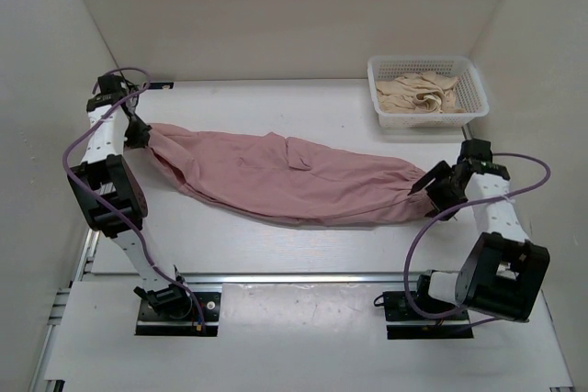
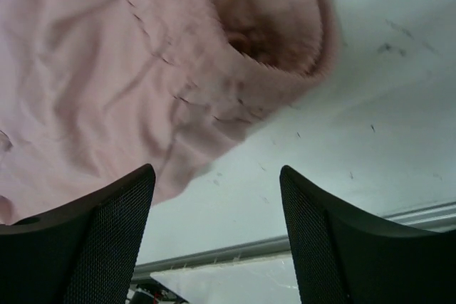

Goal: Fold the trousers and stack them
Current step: Fold the trousers

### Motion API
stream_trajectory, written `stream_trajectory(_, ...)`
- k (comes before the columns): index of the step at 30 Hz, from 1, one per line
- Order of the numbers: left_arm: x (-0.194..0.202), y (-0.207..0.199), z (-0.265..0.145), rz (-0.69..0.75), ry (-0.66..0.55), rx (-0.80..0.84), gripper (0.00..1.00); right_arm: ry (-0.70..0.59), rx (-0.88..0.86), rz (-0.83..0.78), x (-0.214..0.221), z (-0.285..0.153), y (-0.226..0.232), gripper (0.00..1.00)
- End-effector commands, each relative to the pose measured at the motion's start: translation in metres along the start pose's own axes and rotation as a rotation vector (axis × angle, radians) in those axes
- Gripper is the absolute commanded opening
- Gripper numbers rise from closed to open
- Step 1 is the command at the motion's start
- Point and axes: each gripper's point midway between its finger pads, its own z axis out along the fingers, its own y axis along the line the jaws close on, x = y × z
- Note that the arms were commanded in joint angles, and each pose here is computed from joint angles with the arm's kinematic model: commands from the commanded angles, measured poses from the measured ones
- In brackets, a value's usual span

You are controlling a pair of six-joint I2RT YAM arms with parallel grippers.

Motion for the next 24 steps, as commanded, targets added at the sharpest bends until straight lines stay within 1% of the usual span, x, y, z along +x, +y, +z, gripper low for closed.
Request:
stream_trajectory(1, -0.013, -0.004, -0.021, 0.006, -0.062, 0.028, 0.1, -0.062, -0.022, -0.054, -0.03, 0.004, 0.023, 0.76)
stream_trajectory(5, -0.015, -0.007, -0.023, 0.006, -0.066, 0.041, 0.1, -0.01, 0.065, -0.012, -0.035, 0.032, 0.012, 0.75)
stream_trajectory(6, -0.015, -0.007, -0.023, -0.004, -0.066, 0.041, 0.1, 0.017, 0.086, -0.005, -0.032, 0.04, 0.008, 0.71)
stream_trajectory(9, -0.014, -0.009, -0.023, -0.003, -0.062, 0.049, 0.1, 0.039, 0.12, 0.02, -0.024, 0.049, -0.003, 0.58)
stream_trajectory(10, -0.014, -0.009, -0.023, -0.003, -0.062, 0.049, 0.1, 0.045, 0.126, 0.033, -0.021, 0.05, -0.005, 0.44)
stream_trajectory(12, -0.017, -0.01, -0.025, -0.004, -0.07, 0.053, 0.1, 0.027, 0.149, 0.043, -0.024, 0.051, -0.009, 0.24)
stream_trajectory(13, -0.017, -0.01, -0.025, -0.004, -0.07, 0.053, 0.1, 0.009, 0.153, 0.049, -0.027, 0.048, -0.009, 0.08)
stream_trajectory(14, -0.017, -0.011, -0.025, -0.004, -0.065, 0.063, 0.1, -0.03, 0.142, 0.043, -0.038, 0.04, -0.002, 0.01)
stream_trajectory(16, -0.022, -0.019, -0.03, -0.004, -0.068, 0.094, 0.1, -0.085, 0.149, 0.061, -0.053, 0.027, 0.006, 0.0)
stream_trajectory(17, -0.027, -0.024, -0.035, -0.005, -0.078, 0.116, 0.1, -0.154, 0.109, 0.051, -0.075, 0.01, 0.024, 0.0)
stream_trajectory(18, -0.041, -0.036, -0.044, -0.007, -0.104, 0.165, 0.1, -0.199, 0.086, 0.057, -0.088, -0.001, 0.035, 0.0)
stream_trajectory(20, -0.055, -0.048, -0.052, -0.015, -0.114, 0.202, 0.1, -0.274, 0.07, 0.051, -0.113, -0.026, 0.053, 0.0)
stream_trajectory(21, -0.082, -0.064, -0.079, -0.016, -0.183, 0.269, 0.1, -0.355, 0.023, 0.043, -0.141, -0.052, 0.078, 0.0)
stream_trajectory(22, -0.091, -0.072, -0.079, -0.025, -0.183, 0.285, 0.1, -0.393, 0.006, 0.05, -0.153, -0.067, 0.088, 0.0)
stream_trajectory(23, -0.096, -0.075, -0.089, -0.023, -0.179, 0.297, 0.1, -0.41, -0.008, 0.048, -0.16, -0.079, 0.097, 0.0)
stream_trajectory(24, -0.105, -0.084, -0.101, -0.02, -0.191, 0.333, 0.1, -0.478, -0.054, 0.042, -0.177, -0.106, 0.115, 0.0)
